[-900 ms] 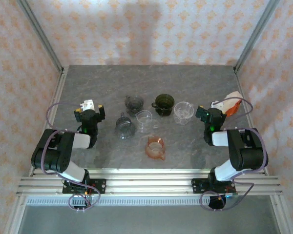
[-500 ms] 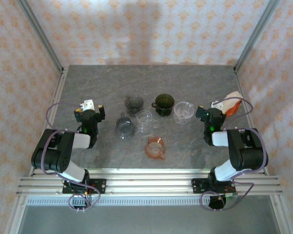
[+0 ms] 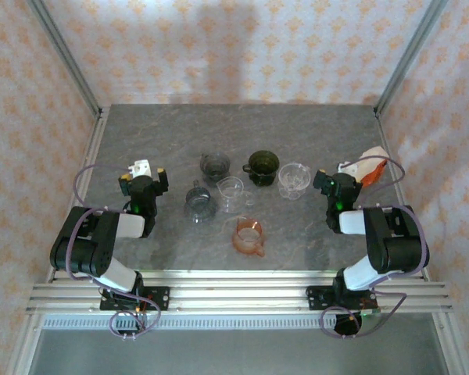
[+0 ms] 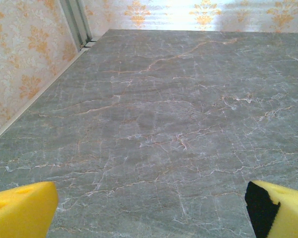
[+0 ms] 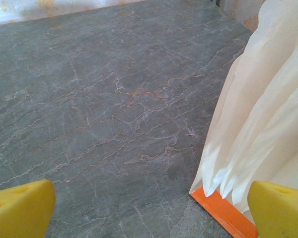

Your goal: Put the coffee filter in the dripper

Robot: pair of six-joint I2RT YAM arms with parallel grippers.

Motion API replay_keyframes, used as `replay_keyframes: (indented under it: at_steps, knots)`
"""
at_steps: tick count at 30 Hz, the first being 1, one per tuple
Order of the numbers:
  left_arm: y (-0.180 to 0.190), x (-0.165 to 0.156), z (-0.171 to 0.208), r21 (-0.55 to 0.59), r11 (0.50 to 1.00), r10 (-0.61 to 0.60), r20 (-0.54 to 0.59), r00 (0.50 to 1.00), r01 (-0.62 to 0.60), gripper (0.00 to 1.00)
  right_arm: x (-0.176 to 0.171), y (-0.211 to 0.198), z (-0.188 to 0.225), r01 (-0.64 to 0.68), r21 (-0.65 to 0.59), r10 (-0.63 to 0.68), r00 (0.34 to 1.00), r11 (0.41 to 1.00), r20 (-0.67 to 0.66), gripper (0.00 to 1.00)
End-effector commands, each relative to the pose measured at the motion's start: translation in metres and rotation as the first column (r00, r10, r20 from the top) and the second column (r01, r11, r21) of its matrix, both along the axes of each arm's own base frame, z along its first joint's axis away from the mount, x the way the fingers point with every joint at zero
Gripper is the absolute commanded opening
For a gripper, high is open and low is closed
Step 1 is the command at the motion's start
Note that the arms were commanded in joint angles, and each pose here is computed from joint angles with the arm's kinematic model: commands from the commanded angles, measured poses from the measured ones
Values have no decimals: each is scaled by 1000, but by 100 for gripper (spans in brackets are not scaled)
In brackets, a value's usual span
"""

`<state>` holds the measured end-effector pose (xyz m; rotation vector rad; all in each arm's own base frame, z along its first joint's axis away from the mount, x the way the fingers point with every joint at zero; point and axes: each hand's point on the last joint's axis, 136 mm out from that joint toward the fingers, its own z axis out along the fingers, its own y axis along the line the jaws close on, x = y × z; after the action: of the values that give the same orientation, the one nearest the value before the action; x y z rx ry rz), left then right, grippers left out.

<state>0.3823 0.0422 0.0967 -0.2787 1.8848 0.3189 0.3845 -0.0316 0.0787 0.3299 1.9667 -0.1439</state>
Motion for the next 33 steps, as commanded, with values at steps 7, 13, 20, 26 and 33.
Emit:
replay_keyframes:
  at_steps: [7,13,20,26,33]
  knots:
    - [-3,3,5,13,1000,-15,22,1000,15,100,6,-4,12,10,-8,-10,999,1000,34,99]
    - [-3,3,5,14,1000,-16,22,1000,15,100,6,-4,12,11,-8,-11,999,1000,34,99]
    - [-2,4,5,-1,1000,-22,21,1000,22,100,5,-7,14,23,4,-23,999,1000,45,99]
    - [6,-2,24,-1,999,32,22,999,-32,100,4,-13,29,63,1,-63,998,998,20,99]
    - [10,-11,55,-13,998,59,55,997,-58,100,-3,-22,37,153,42,-151,987,987,-59,99]
